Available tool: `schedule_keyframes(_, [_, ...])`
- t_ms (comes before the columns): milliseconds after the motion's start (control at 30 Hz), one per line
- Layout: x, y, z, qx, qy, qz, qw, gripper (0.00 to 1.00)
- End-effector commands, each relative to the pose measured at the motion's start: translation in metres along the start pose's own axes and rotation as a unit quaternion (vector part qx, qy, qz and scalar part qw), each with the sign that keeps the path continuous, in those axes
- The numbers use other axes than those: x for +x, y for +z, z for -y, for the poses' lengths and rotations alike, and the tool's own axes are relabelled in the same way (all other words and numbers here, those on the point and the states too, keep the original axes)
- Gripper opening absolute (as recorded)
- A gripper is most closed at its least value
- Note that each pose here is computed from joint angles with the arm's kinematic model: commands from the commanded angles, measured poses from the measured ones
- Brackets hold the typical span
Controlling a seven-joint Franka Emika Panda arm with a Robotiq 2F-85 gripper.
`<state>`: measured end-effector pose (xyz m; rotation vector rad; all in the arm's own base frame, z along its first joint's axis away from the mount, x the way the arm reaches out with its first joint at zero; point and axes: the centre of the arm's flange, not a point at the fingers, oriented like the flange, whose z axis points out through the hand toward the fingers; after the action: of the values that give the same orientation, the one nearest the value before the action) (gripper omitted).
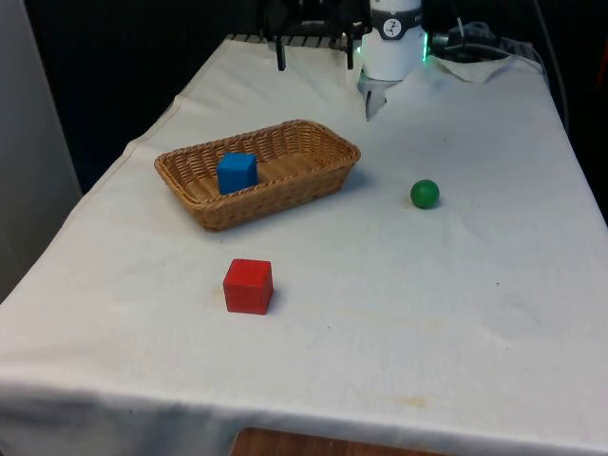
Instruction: Place all non-red objects into the basket.
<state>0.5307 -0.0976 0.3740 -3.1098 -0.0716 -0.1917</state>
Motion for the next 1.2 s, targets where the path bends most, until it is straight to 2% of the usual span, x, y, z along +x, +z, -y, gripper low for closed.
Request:
schedule_keyframes(0, [0.001, -0.005, 0.004, -0.006, -0.003, 0.003, 0.99998, 1.0])
schedule_keyframes(167, [0.003, -0.015, 0.02, -0.006, -0.015, 0.0, 0.99987, 1.0])
schedule_keyframes(200, [0.002, -0.015, 0.018, -0.001, -0.015, -0.002, 0.99989, 1.0])
schedule_keyframes(233, [0.004, -0.016, 0.024, -0.006, -0.016, 0.0, 0.99985, 1.0])
schedule_keyframes(500, [0.005, -0.028, 0.056, -0.002, -0.027, -0.004, 0.99964, 1.0])
schedule_keyframes(533, [0.006, -0.025, 0.052, 0.003, -0.027, -0.006, 0.9996, 1.0])
schedule_keyframes(567, [0.004, -0.028, 0.06, -0.001, -0.028, -0.002, 0.99961, 1.0])
schedule_keyframes(700, [-0.003, -0.027, 0.078, 0.004, -0.029, 0.01, 0.99952, 1.0])
schedule_keyframes(800, [-0.006, -0.026, 0.087, 0.007, -0.03, 0.018, 0.99937, 1.0])
schedule_keyframes(833, [-0.004, -0.026, 0.085, 0.011, -0.032, 0.014, 0.99934, 1.0])
schedule_keyframes(900, [-0.01, -0.025, 0.097, 0.01, -0.031, 0.027, 0.9991, 1.0])
schedule_keyframes(967, [-0.011, -0.023, 0.103, 0.01, -0.032, 0.032, 0.99895, 1.0])
schedule_keyframes(1133, [-0.012, -0.017, 0.116, 0.008, -0.033, 0.038, 0.9987, 1.0])
schedule_keyframes(1167, [-0.013, -0.019, 0.113, 0.014, -0.035, 0.038, 0.99857, 1.0])
